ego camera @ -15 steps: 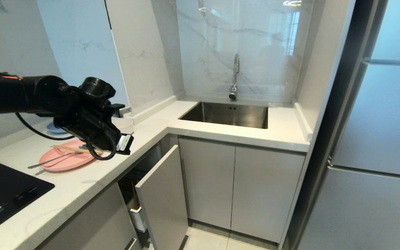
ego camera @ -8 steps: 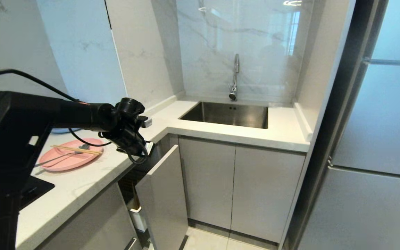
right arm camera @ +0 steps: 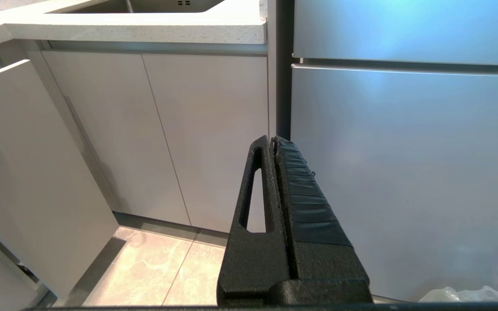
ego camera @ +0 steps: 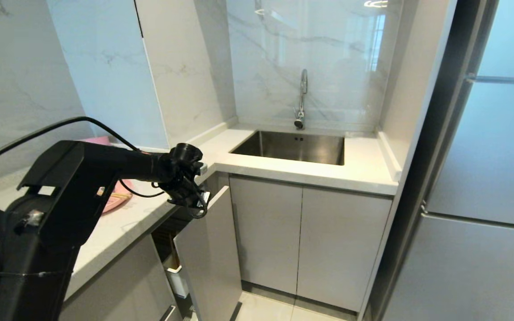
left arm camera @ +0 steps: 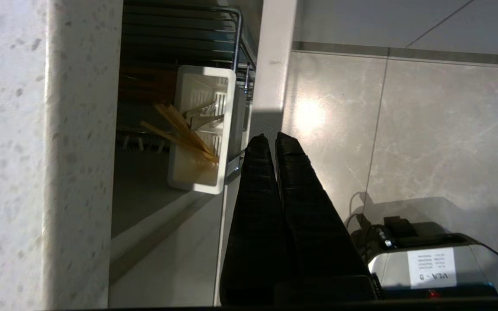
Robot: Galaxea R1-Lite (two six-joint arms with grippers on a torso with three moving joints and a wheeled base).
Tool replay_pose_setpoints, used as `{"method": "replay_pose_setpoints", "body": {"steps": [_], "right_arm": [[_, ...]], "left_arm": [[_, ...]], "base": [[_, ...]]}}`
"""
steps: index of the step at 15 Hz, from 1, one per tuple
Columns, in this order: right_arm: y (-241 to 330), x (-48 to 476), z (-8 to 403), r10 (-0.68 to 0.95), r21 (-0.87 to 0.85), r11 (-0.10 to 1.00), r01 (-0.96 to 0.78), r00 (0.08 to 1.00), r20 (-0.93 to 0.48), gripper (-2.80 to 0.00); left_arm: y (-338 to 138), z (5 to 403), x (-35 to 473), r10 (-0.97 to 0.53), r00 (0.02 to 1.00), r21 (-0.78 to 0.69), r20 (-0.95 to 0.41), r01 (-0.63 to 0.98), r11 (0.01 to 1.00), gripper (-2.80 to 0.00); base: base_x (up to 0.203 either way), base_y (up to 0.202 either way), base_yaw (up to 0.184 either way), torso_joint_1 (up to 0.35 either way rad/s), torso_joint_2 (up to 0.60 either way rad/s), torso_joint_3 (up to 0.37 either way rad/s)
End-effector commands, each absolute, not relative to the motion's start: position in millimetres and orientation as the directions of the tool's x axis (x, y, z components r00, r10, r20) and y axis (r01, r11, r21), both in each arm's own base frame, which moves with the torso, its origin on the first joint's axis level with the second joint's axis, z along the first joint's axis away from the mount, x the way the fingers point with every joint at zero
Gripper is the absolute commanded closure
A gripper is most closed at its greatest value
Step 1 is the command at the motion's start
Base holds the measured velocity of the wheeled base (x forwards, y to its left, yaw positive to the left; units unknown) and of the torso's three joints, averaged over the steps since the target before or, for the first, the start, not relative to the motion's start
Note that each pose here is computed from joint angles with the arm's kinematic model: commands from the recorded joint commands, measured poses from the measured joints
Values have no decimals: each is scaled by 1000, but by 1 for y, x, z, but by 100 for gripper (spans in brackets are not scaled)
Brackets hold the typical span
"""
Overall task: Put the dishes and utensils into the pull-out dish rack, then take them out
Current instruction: Open the cupboard
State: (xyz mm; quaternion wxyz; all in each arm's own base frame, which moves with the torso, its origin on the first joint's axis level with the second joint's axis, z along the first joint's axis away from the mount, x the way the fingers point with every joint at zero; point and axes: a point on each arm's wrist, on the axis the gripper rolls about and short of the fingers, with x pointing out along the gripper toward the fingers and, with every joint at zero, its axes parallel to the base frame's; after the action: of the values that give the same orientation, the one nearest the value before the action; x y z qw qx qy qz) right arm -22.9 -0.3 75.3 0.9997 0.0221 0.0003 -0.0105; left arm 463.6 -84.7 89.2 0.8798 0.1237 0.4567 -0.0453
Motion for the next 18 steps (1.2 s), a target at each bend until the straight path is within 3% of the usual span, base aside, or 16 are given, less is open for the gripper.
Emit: {"method": "replay_pose_setpoints", "body": {"steps": [1,5,18], "right_arm": [[0,-23,75,-21,44,999,21,1000,-3,0],[0,-23,75,-21,44,999,22,1000,-3,0],[0,-23,75,-21,44,999,21,1000,-3,0]], "left_arm": [[-84,77,468,68,569,202,-820,177,963,0],[-79,66,476,142,580,261,-802,127,957,0],[-78,43,480,151,542,261,-827,132,956,0]], "base": [[0,0,0,0,0,0],[0,0,0,0,0,0],[0,0,0,0,0,0]]}}
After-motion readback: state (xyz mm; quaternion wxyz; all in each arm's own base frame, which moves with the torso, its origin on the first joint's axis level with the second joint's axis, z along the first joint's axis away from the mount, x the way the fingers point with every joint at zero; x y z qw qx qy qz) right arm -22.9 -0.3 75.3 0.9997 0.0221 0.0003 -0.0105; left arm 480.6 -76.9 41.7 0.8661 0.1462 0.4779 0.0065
